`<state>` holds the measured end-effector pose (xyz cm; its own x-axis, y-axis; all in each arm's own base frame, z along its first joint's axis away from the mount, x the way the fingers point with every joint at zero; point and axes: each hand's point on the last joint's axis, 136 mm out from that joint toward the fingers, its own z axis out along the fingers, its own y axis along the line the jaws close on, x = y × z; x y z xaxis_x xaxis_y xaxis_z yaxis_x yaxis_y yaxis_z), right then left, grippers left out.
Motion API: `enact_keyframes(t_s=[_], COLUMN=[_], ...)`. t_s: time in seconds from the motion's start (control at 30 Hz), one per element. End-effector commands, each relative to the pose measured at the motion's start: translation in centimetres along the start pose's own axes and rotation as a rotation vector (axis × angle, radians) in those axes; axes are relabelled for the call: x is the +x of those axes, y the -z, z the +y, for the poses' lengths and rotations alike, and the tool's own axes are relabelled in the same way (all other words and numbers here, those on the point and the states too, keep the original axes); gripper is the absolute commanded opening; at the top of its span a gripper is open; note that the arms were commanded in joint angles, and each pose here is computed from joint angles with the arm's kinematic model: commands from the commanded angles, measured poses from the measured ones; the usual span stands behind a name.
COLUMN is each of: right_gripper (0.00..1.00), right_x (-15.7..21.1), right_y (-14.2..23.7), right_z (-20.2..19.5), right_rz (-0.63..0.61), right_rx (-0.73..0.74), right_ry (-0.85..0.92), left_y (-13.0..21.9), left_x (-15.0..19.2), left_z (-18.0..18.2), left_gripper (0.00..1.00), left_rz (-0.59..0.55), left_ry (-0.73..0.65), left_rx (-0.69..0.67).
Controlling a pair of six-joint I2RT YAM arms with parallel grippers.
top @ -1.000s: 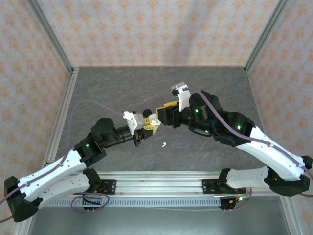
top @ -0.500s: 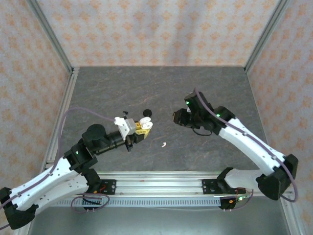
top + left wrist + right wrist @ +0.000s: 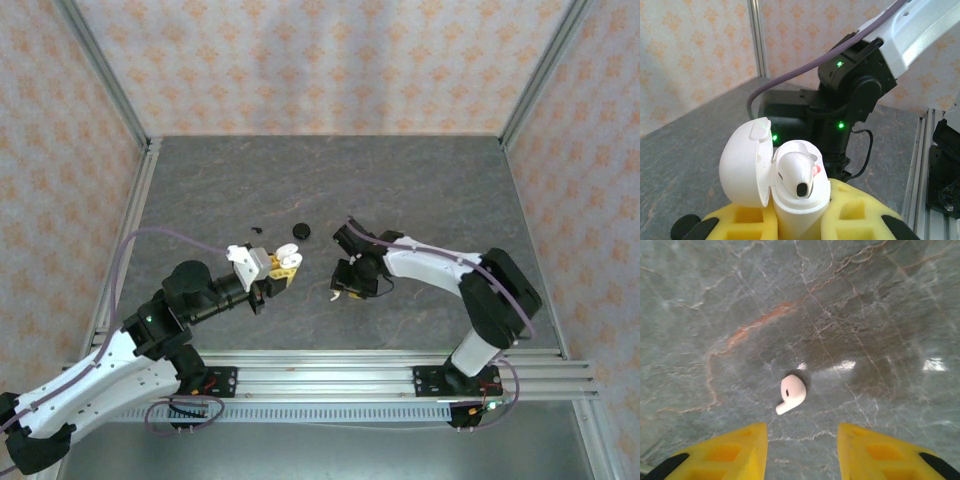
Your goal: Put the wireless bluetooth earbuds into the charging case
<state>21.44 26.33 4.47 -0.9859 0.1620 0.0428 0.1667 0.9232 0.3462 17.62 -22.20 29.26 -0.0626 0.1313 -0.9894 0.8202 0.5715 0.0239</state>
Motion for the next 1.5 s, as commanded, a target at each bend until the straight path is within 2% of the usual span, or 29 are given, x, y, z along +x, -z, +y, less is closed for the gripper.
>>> enact_keyframes(t_s=[0.0, 0.3, 1.0, 1.23, 1.47], right_gripper=[0.42, 0.4, 0.23, 0.17, 0.14], right_x=[-0.5, -1.2, -0.7, -1.4, -2.9], right_y=[-0.6, -2.0, -2.7, -0.8, 4.8], right_z=[1.1, 0.4, -0.5, -0.3, 0.4], right_rz=[0.001, -0.003, 0.023, -0.013, -0.17], right_rx=[0.011, 0.12, 0.208, 0.244, 0.264], right_ry=[0.015, 0.047, 0.111, 0.193, 0.313], left_y=[0.0, -0.1, -0.8, -0.6, -0.4], left_x=[0.4, 0.9, 1.1, 1.1, 0.8], left_z=[0.3, 0.3, 0.5, 0.5, 0.6], left_gripper=[0.0, 0.0, 0.0, 0.0, 0.0], left_rz=[0.016, 0.038, 0.06, 0.061, 0.045], left_ry=[-0.029, -0.034, -0.05, -0.05, -0.056], left_rx=[-0.02, -0.02, -0.021, -0.026, -0.031])
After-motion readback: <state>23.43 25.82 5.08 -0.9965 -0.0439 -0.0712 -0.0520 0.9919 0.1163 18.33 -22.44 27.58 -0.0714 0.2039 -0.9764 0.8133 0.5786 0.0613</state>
